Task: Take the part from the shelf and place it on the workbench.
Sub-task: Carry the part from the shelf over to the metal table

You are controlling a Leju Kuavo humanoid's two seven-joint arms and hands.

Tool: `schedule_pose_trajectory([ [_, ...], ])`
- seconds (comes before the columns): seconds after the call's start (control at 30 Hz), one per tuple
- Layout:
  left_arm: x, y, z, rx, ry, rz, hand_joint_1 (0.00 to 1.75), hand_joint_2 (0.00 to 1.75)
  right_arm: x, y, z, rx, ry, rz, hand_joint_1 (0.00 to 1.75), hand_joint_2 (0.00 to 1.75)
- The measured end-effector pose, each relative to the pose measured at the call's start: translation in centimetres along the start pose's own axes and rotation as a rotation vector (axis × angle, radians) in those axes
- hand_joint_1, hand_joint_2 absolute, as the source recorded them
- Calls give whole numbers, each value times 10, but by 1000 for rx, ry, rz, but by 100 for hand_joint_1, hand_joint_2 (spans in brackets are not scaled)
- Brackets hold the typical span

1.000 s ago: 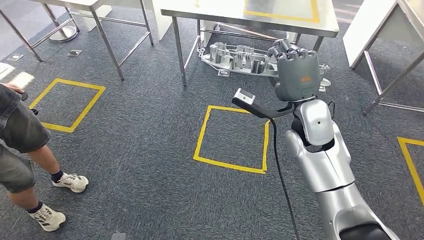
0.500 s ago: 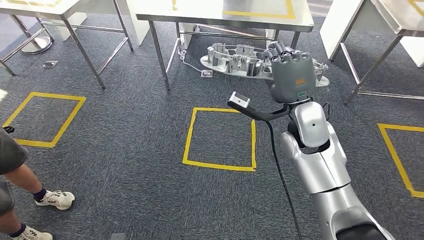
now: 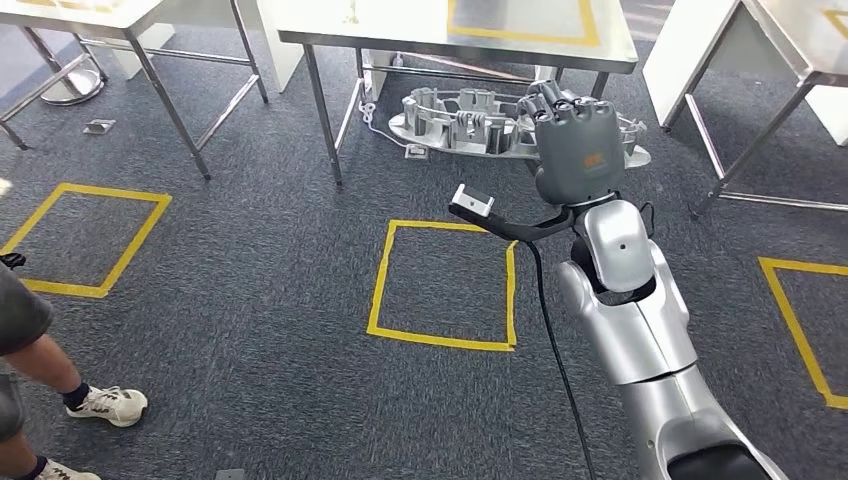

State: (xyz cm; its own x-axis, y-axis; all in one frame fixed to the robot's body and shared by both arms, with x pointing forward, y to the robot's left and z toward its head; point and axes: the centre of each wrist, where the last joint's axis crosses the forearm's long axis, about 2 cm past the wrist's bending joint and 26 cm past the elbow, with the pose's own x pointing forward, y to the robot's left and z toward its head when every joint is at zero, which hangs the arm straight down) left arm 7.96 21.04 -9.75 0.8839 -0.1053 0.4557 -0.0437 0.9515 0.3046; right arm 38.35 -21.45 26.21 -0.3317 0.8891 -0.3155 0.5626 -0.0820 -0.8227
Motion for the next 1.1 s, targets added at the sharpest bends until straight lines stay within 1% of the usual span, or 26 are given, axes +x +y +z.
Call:
schedule_pose_trajectory([
  [0.67, -3, 4, -1, 10, 5, -10, 0, 175, 3, -2, -8, -1, -18, -35, 175, 175],
  [0.9, -3, 4, -1, 2, 5, -15, 0, 175, 8, 4, 0, 25, -14, -61, 175, 175],
  [1.1, -3, 5, -2, 4, 5, -10, 0, 175, 9, 4, 0, 23, -26, -86, 175, 175],
])
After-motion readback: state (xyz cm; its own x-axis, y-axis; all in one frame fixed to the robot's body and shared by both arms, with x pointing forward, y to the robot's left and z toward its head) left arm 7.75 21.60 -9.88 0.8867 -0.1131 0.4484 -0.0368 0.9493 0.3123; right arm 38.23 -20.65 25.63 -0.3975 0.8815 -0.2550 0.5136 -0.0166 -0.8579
